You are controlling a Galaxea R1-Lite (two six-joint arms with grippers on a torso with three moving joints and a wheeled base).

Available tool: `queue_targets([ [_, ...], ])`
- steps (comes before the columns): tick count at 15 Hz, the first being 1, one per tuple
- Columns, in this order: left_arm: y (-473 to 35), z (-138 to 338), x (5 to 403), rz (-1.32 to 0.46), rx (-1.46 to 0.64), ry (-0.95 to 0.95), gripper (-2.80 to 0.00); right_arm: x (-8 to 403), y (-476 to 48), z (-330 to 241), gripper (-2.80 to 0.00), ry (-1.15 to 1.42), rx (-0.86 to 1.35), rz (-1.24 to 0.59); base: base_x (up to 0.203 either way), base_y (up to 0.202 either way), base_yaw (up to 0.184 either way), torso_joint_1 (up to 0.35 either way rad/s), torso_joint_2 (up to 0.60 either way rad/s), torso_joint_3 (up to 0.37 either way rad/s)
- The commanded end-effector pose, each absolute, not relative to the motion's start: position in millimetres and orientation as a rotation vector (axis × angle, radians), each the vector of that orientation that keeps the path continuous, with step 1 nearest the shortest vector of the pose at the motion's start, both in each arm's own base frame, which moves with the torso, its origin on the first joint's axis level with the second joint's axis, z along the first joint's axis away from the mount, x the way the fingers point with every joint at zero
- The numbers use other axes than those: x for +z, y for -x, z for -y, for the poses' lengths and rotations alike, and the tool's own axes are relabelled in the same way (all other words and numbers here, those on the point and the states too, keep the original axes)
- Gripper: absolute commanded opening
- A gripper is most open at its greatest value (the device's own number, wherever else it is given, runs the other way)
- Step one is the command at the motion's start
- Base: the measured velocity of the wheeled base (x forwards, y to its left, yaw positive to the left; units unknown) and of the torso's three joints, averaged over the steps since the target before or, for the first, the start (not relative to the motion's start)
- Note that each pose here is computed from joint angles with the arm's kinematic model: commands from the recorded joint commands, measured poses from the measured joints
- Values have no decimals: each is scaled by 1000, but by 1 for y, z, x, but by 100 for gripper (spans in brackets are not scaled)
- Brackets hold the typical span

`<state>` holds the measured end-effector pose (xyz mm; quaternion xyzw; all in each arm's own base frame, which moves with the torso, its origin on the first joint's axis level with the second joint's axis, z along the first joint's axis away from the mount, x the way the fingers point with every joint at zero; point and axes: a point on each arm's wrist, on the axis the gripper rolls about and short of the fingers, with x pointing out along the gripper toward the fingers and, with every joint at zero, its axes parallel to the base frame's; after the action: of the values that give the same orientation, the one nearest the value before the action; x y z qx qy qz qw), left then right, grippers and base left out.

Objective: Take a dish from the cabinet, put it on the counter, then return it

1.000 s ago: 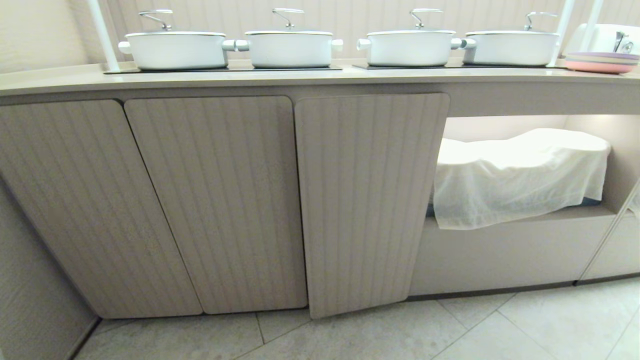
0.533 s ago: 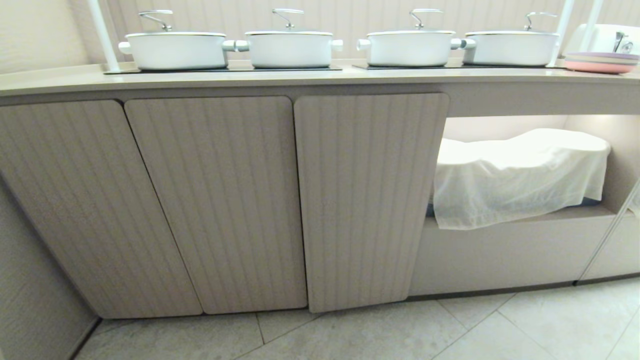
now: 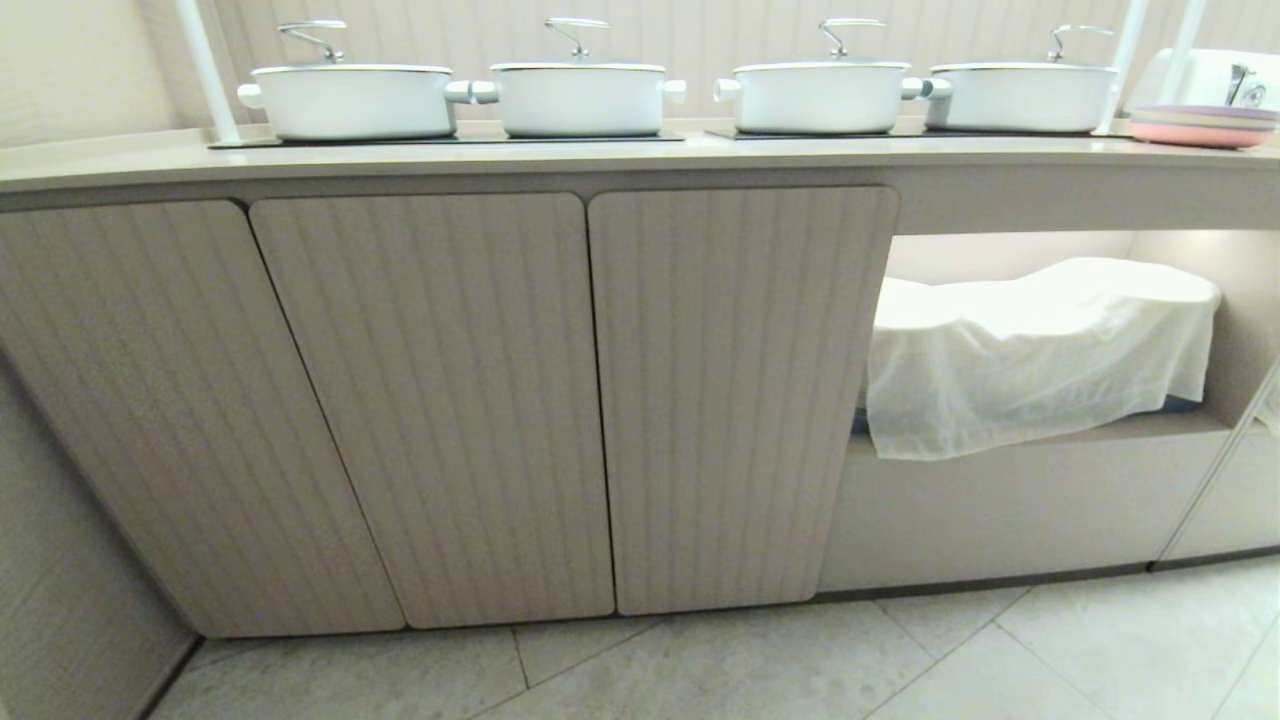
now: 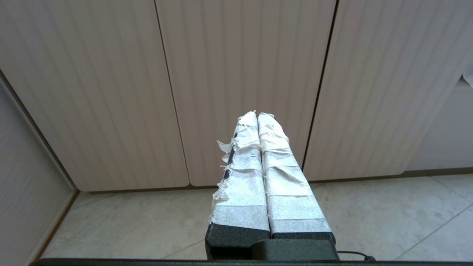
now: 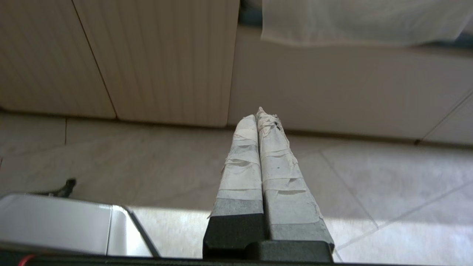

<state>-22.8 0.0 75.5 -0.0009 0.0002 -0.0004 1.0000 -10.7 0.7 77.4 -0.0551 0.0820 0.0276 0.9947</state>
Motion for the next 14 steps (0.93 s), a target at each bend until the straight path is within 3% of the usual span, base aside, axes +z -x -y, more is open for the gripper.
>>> queue_targets([
  [1, 23, 0, 75, 0, -1, 1, -280, 76, 20, -1, -280, 117, 47, -41, 0, 0, 0, 0, 0, 0],
  [14, 23, 0, 75, 0, -1, 0, -280, 75, 23, -1, -280, 114, 36, -6, 0, 0, 0, 0, 0, 0],
])
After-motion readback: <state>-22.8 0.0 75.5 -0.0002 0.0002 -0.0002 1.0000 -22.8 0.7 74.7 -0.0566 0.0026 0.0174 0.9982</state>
